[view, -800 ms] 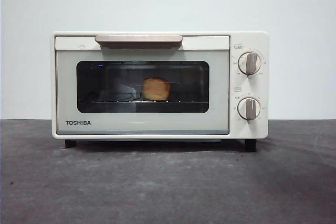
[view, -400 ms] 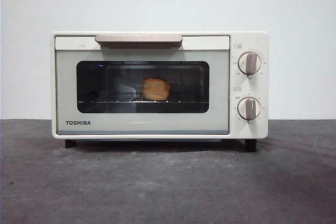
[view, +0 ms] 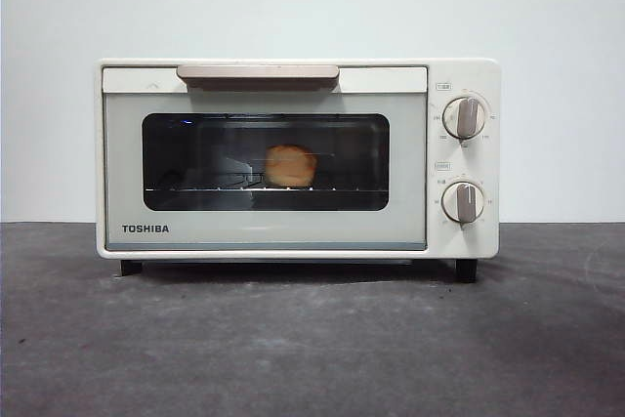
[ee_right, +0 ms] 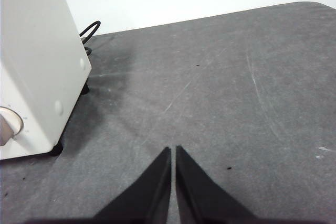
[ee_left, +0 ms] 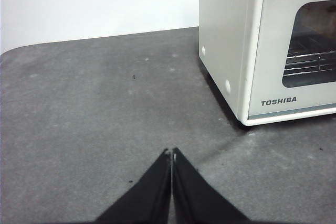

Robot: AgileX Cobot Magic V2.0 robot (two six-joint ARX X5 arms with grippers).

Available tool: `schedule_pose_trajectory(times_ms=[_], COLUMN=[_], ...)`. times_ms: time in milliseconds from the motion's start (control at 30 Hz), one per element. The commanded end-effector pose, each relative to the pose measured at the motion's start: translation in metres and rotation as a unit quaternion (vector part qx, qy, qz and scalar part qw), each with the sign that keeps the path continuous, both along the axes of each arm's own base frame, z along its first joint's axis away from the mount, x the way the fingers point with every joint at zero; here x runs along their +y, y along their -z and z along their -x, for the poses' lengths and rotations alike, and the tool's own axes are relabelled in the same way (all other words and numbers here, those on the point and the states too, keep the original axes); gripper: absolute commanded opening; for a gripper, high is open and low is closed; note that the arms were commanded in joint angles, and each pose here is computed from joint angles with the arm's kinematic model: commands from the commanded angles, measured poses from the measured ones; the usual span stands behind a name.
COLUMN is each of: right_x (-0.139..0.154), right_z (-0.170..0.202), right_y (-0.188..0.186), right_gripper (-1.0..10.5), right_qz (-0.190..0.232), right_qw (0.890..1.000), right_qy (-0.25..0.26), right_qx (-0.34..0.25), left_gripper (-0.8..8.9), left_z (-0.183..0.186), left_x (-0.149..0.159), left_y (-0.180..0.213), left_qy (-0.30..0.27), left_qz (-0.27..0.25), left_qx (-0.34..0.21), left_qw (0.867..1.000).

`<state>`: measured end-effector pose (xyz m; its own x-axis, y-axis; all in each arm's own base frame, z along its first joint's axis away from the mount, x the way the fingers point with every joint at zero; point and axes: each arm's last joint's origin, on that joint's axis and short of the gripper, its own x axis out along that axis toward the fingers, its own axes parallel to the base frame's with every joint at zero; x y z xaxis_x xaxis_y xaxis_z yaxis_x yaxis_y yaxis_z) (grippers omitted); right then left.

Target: The left arm flap open the oven, the right arm pick bread and place it into oven, the left arm flap close the oven

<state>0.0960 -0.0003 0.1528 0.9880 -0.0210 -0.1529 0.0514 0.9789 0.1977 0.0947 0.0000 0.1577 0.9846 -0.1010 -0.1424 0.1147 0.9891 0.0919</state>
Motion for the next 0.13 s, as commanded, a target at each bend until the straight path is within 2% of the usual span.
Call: schedule_pose_trajectory(times_ms=[33,133], right_x=[-0.0002,-0.0002], right_z=[-0.0004,-0.0004], right_y=[0.0014,0.0014], right_gripper=[0.1,0.1], right_qz=[0.002,0.002], right_qw=[1.000,1.000], right_qy=[0.001,0.001], right_qx=[-0.002,-0.002], left_gripper=[0.16,0.16], left_z=[-0.0009,-0.0009], left_x=[0.0002,0.0002], left_y=[0.0069,0.0069], left_qy=[-0.001,-0.001], left_qz=[0.000,0.000], left_qx=[0.011,0.011], left_qw=[1.000,1.000])
